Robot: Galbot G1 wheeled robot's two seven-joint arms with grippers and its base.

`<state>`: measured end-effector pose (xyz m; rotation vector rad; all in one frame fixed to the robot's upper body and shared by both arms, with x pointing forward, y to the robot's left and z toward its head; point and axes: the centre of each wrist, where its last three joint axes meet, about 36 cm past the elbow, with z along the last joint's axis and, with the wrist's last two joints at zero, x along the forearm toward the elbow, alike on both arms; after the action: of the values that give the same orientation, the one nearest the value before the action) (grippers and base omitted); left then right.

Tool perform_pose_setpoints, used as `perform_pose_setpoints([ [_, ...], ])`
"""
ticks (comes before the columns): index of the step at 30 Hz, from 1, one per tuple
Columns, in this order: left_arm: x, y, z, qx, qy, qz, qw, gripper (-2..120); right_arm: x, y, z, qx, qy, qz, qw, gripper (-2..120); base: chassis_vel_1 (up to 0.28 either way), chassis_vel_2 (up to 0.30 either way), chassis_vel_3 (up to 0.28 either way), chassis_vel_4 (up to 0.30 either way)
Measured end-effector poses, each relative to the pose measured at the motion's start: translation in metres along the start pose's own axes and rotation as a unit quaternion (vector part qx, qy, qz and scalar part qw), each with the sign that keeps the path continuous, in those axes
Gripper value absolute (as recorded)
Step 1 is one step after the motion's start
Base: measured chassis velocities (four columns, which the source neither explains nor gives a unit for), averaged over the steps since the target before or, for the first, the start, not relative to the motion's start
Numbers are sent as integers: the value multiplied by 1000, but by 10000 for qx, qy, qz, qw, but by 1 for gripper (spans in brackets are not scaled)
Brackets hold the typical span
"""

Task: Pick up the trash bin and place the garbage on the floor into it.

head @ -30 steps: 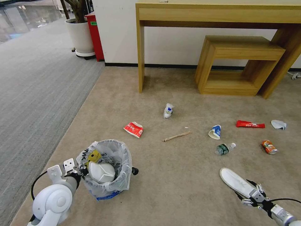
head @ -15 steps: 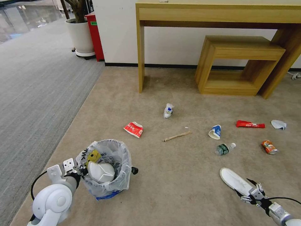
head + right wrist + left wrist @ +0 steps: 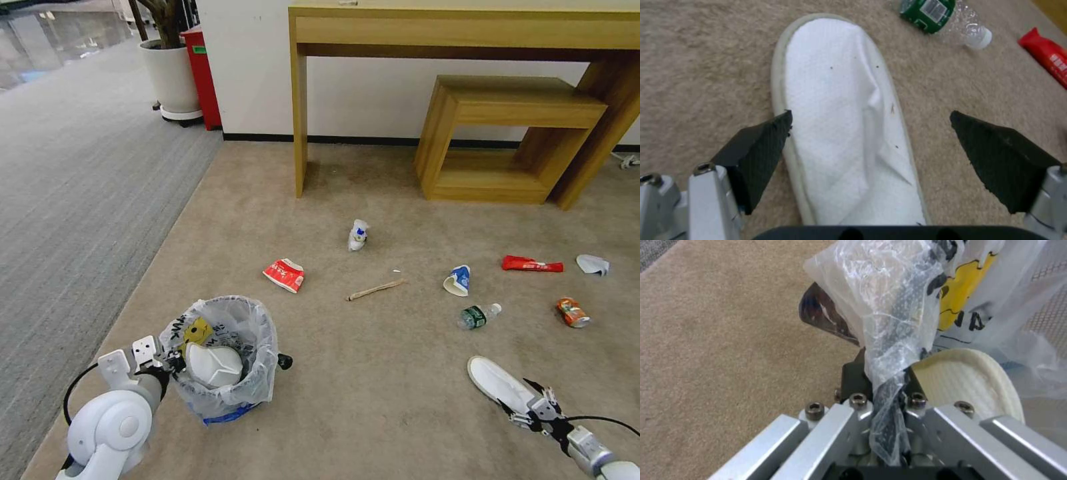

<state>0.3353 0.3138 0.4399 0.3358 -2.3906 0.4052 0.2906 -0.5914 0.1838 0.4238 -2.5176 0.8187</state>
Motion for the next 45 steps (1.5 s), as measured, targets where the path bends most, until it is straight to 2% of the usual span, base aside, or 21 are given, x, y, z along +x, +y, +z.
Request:
perform_pose_setpoints([
  [14, -2, -1, 1, 12, 6, 21, 10000, 0, 4, -3, 3, -78, 19, 83, 9999, 90, 0, 0, 0, 0],
  [36, 2, 2, 0, 9, -22, 2, 10000, 0, -27, 10, 0, -207, 92, 21, 9997, 89, 0, 0, 0, 0],
  [45, -1, 2, -1, 24, -17, -7, 10000, 0, -28, 9, 3, -240, 138, 27, 9996, 89, 0, 0, 0, 0],
])
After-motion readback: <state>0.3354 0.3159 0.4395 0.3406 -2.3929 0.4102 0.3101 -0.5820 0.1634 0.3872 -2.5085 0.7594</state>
